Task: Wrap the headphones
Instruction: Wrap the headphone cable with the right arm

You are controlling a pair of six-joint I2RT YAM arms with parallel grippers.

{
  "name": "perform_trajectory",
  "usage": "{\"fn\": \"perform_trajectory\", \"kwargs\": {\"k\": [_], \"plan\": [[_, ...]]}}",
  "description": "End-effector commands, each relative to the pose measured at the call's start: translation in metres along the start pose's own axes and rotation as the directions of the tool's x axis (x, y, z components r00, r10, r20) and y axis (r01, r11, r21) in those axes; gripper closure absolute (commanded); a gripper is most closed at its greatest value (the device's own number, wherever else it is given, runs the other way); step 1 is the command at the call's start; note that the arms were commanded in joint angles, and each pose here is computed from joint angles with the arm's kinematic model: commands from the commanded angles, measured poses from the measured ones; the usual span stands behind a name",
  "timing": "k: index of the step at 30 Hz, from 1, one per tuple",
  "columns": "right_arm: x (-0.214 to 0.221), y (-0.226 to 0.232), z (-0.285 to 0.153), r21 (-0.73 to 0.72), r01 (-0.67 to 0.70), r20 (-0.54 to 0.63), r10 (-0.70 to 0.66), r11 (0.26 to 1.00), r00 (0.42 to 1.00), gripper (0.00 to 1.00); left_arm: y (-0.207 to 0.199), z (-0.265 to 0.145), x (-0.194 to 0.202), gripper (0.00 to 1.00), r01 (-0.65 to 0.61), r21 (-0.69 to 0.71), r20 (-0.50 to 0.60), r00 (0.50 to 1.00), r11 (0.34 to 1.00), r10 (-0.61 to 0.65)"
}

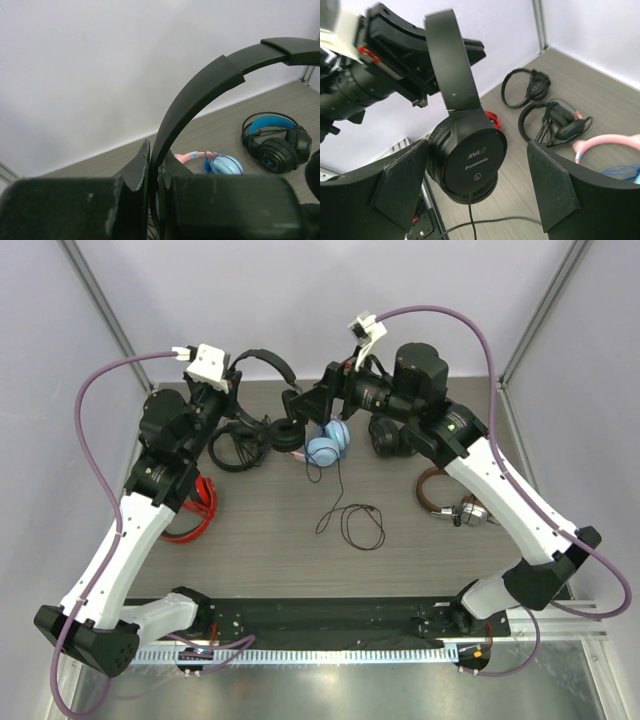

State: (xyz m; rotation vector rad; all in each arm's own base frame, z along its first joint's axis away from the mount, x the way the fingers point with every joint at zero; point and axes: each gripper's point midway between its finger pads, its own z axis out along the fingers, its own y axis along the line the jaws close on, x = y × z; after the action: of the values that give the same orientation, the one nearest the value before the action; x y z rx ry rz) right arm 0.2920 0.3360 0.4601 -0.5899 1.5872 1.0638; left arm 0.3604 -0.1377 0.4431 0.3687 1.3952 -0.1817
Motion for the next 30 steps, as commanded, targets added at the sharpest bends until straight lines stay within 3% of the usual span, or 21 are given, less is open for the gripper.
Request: {"fn": "perform_trajectory", "kwargs": {"k": [1, 5, 8, 15, 24, 28, 30], "plan": [[-0.015, 0.013, 0.008, -0.068, -0.003, 0.035, 0.005, 0.998, 0.999, 0.15, 0.000, -0.006, -0.037, 1.00, 0.025, 0.007, 0.103, 0.994, 1.000, -0.025], [-0.023, 0.019, 0.014, -0.112, 0.007, 0.071, 0.001, 0.994, 0.997, 0.16, -0.005, -0.007, -0.039, 1.00, 0.020, 0.035, 0.110, 0.994, 0.999, -0.024], [-0.030, 0.023, 0.018, -0.144, 0.005, 0.097, 0.009, 0.989, 0.995, 0.22, -0.006, -0.007, -0.039, 1.00, 0.020, 0.039, 0.110, 0.994, 0.999, -0.024], [-0.033, 0.025, 0.025, -0.168, 0.001, 0.107, 0.017, 0.986, 0.994, 0.49, -0.007, -0.008, -0.040, 1.00, 0.018, 0.042, 0.112, 0.993, 0.999, -0.022], [-0.030, 0.014, 0.020, -0.066, 0.099, 0.072, -0.094, 0.993, 0.993, 0.74, -0.008, -0.008, -0.032, 1.00, 0.017, 0.046, 0.084, 0.996, 0.999, -0.020], [-0.021, 0.012, 0.023, 0.032, 0.197, 0.006, -0.198, 0.980, 0.980, 0.75, -0.008, -0.007, -0.031, 1.00, 0.016, 0.045, 0.080, 0.997, 0.999, -0.019], [-0.015, 0.010, 0.024, 0.063, 0.216, -0.027, -0.214, 0.974, 0.976, 0.54, -0.007, -0.007, -0.032, 1.00, 0.013, 0.040, 0.080, 0.997, 0.999, -0.016]]}}
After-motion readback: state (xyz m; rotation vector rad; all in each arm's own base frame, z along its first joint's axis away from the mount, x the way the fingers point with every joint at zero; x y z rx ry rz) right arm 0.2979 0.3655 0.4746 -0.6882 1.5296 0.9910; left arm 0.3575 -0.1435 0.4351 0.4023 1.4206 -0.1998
